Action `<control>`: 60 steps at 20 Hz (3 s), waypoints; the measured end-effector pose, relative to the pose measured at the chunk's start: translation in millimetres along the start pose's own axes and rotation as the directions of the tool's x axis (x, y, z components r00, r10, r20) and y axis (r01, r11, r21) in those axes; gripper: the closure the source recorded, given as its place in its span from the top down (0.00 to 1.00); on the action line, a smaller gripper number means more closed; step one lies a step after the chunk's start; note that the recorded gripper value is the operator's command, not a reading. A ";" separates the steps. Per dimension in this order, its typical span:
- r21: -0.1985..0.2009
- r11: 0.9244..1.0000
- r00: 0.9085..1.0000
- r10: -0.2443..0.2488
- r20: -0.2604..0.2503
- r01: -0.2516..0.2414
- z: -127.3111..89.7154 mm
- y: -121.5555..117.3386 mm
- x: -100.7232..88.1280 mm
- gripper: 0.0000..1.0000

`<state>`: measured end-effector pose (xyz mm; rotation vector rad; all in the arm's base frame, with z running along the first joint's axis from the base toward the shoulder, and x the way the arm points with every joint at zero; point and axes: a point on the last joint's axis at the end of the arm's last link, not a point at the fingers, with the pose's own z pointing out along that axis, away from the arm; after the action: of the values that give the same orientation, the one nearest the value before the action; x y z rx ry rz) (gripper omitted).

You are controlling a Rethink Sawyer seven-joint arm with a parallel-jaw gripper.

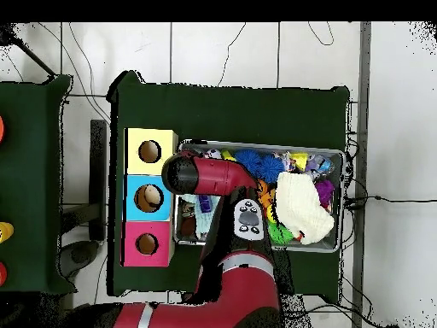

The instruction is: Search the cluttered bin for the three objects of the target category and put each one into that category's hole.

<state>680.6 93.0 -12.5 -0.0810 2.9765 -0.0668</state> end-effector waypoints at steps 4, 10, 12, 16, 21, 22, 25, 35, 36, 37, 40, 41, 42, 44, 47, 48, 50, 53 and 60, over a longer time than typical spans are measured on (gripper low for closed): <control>0.000 1.000 1.000 0.000 -0.004 0.000 2.7 -0.3 1.9 1.00; 0.000 1.000 1.000 0.000 -0.004 0.000 3.8 0.5 2.5 0.00; 0.000 1.000 1.000 -0.001 -0.003 0.001 3.8 0.7 2.3 0.00; 0.002 1.000 1.000 -0.004 -0.002 0.004 3.4 1.5 2.4 0.00; 0.002 1.000 1.000 -0.004 -0.002 0.004 3.2 1.6 2.4 0.00; 0.002 1.000 1.000 -0.005 -0.002 0.005 3.2 1.6 2.5 0.00; 0.007 1.000 1.000 -0.008 -0.001 0.008 2.3 2.0 2.6 0.00; 0.010 1.000 1.000 -0.012 0.024 0.012 -35.9 4.6 -5.4 0.00; 0.010 1.000 1.000 -0.012 0.028 0.011 -44.5 4.0 -7.9 0.00; 0.010 1.000 0.999 -0.011 0.030 0.011 -48.9 3.8 -9.2 0.00; 0.009 1.000 0.999 -0.007 0.040 0.007 -75.0 2.3 -16.0 0.00; 0.009 1.000 0.999 -0.007 0.043 0.007 -79.5 2.2 -17.1 0.00; 0.009 1.000 0.999 -0.007 0.045 0.007 -84.0 2.0 -18.1 0.00; 0.009 1.000 0.998 -0.005 0.056 0.004 -99.4 0.9 -22.3 0.00; 0.010 1.000 0.997 -0.003 0.074 0.002 -119.8 -0.3 -26.6 0.00; 0.011 1.000 0.997 -0.003 0.081 0.002 -127.4 -0.7 -27.8 0.00; 0.012 1.000 0.996 -0.002 0.086 0.001 -133.2 -1.2 -28.5 0.00; 0.016 1.000 0.996 0.002 0.091 -0.004 -147.6 -4.4 -27.3 0.00; 0.019 1.000 0.997 0.013 0.079 -0.015 -169.0 -8.7 -15.1 0.00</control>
<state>668.3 92.0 156.9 -0.0588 2.8964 -0.0886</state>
